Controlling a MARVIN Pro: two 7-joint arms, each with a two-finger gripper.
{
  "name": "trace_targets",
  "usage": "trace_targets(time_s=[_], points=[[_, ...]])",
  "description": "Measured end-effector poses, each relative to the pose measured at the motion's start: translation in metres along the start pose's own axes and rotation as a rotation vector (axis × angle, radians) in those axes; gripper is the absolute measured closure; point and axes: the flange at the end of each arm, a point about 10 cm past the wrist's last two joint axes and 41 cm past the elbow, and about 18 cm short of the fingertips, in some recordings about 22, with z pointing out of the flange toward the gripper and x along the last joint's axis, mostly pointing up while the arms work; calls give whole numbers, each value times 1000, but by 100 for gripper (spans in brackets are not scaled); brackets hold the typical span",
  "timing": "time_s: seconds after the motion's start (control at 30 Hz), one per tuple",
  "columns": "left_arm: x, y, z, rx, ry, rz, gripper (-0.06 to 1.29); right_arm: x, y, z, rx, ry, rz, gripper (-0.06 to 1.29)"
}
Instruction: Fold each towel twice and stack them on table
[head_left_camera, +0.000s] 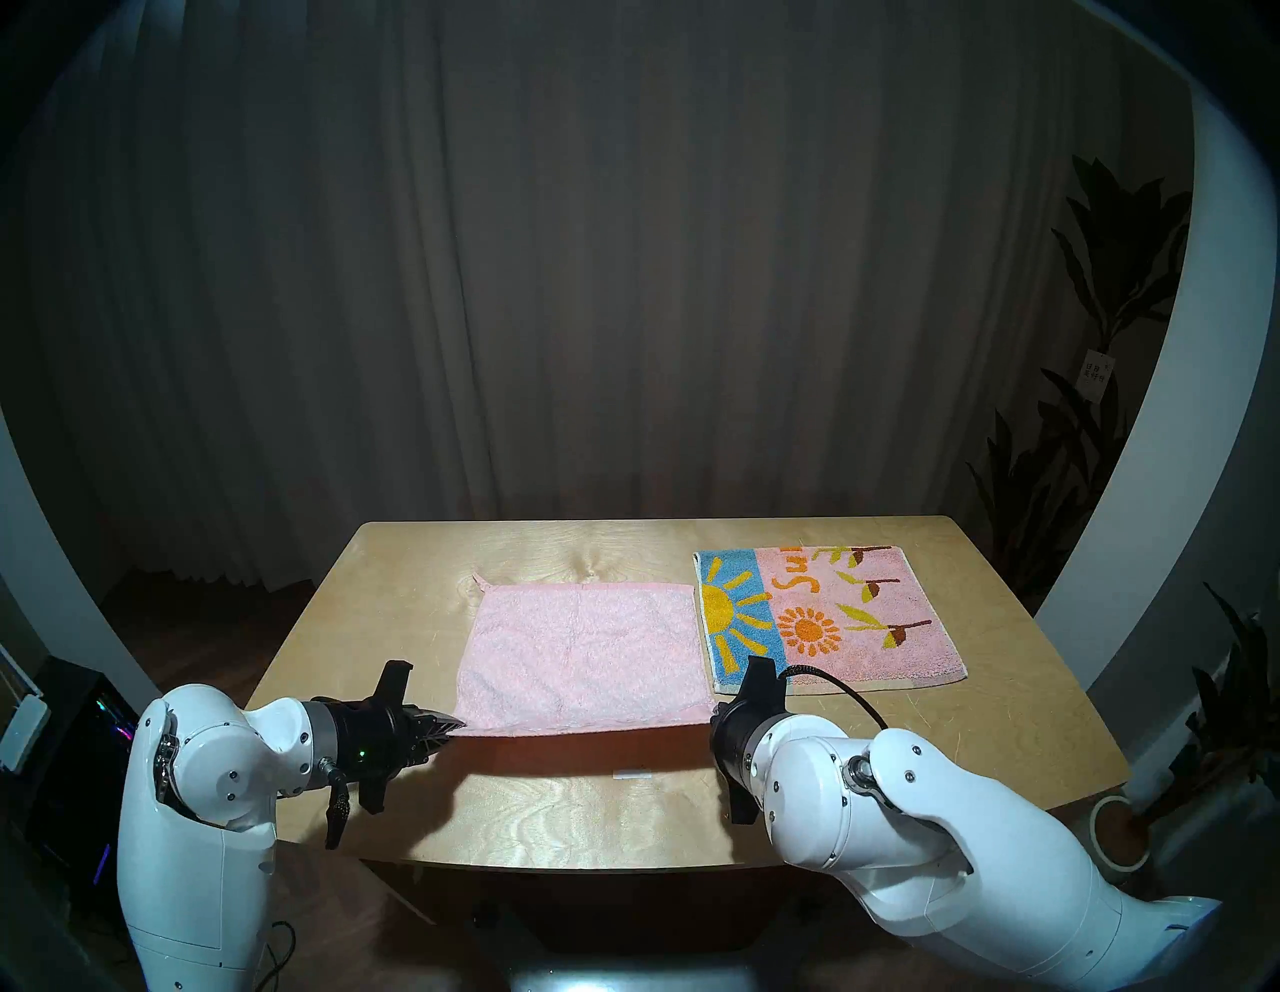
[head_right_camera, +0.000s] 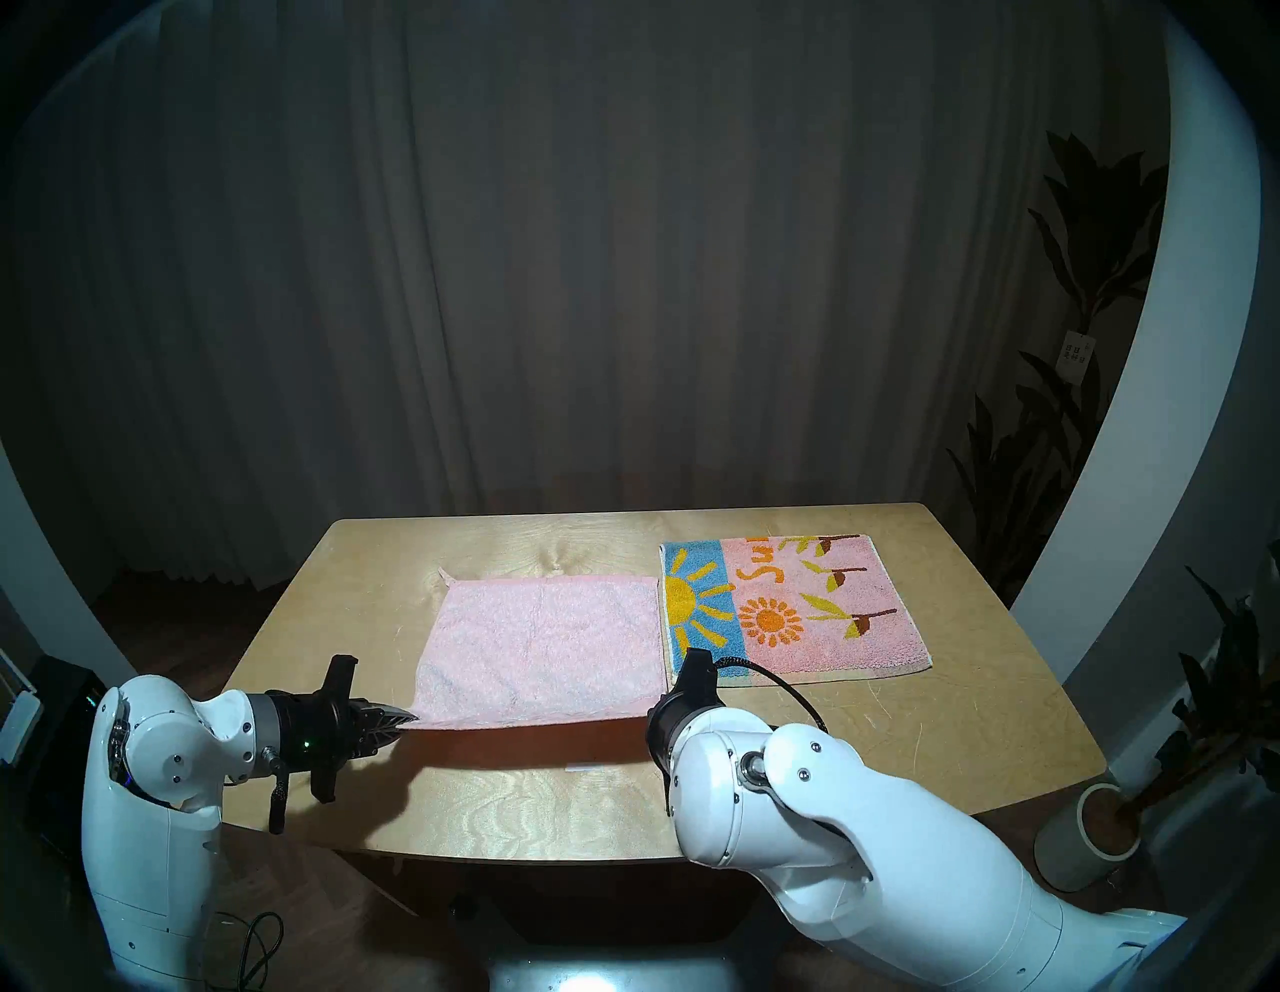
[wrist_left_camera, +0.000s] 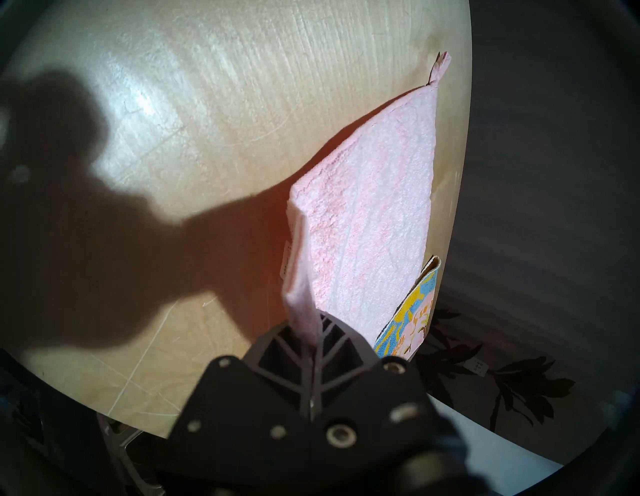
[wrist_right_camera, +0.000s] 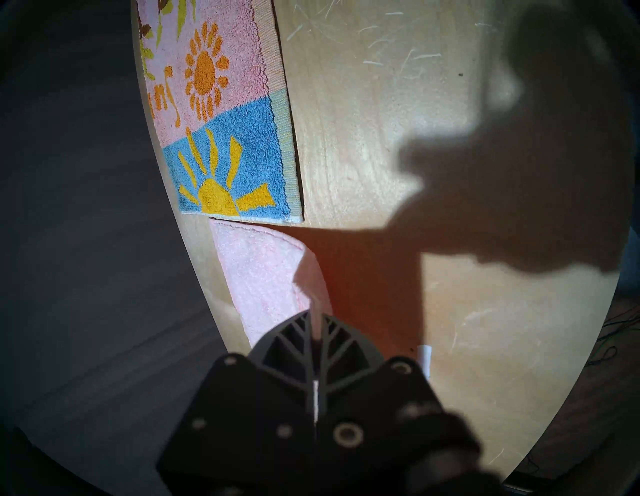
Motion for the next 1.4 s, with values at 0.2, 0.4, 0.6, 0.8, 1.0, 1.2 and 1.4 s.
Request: trace_targets(time_s=[0.2,0.4,0.6,0.8,1.0,1.2,1.4], points=[[-7,11,-1,12,-42,6,126,5,-13,16,-1,25,-2,126],[-1,17,-3,39,-40,-12,126,2,-23,25,-3,24,-12,126],[15,25,1,63,-27,-32,126,-2,-30,29,-10,14,-30,126],[25,34,8,86,-20,-40,126,-2,-38,36,-14,18,-31,126],[34,49,14,78,6,-39,126,-3,-51,45,-12,25,-8,126],[38,65,22,63,29,-27,126,-3,-61,56,-17,39,8,126],[44,75,33,62,57,-10,126,-4,-68,69,-24,56,18,126]])
